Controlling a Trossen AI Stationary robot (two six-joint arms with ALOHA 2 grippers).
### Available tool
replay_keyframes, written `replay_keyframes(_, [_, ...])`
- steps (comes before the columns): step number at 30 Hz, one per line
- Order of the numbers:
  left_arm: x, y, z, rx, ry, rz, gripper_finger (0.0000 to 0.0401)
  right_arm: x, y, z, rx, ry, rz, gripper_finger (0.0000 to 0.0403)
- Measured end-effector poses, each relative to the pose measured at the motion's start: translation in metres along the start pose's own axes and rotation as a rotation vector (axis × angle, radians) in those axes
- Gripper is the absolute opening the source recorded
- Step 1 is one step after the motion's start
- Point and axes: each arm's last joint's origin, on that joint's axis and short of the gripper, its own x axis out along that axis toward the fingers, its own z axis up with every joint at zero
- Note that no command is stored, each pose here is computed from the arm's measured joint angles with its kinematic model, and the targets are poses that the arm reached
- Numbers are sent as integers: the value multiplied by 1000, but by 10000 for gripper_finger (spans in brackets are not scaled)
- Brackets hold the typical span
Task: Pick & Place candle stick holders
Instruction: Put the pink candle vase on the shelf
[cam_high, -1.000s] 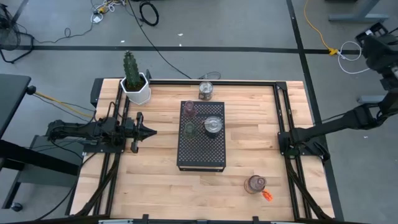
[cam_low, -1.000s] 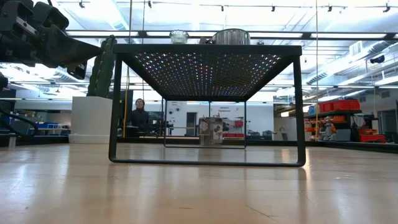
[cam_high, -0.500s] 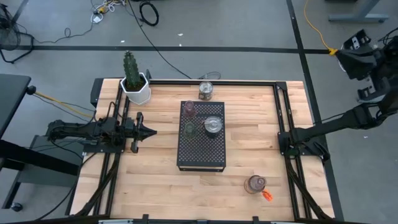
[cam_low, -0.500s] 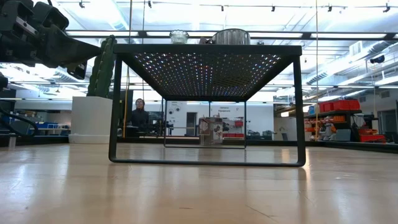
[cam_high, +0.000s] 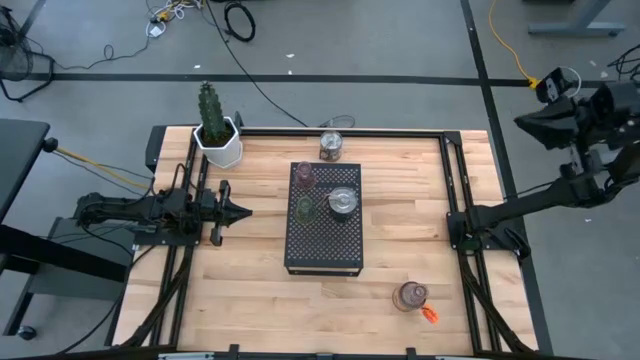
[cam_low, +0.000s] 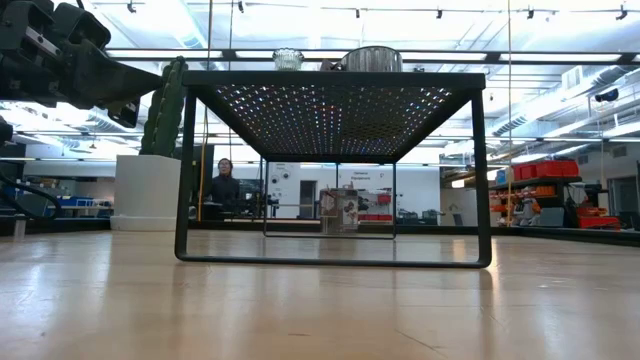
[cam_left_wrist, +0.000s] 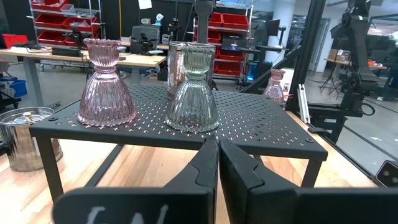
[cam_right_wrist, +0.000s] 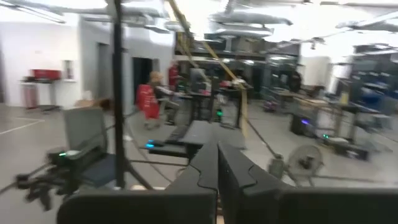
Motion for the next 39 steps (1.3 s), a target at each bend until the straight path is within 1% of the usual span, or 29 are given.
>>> replay_keyframes(7, [0,0,0,0,0,0,18,0,2,-3,-3,24,49,0])
replay_keyframes(12, [0,0,0,0,0,0,18,0,1,-5,22,45,41,0])
replay_keyframes(17, [0,0,0,0,0,0,18,0,2,-6,23,60,58,0])
replay_keyframes(22, [0,0,0,0,0,0,18,0,2,-6,32,60,49,0])
replay_keyframes(31, [0,0,0,0,1,0,18,0,2,-6,22,59,52,0])
replay_keyframes(34, [0,0,0,0,0,0,18,0,3,-6,20,56,84,0])
replay_keyframes(39, [0,0,0,0,0,0,18,0,3,-6,-4,53,96,0])
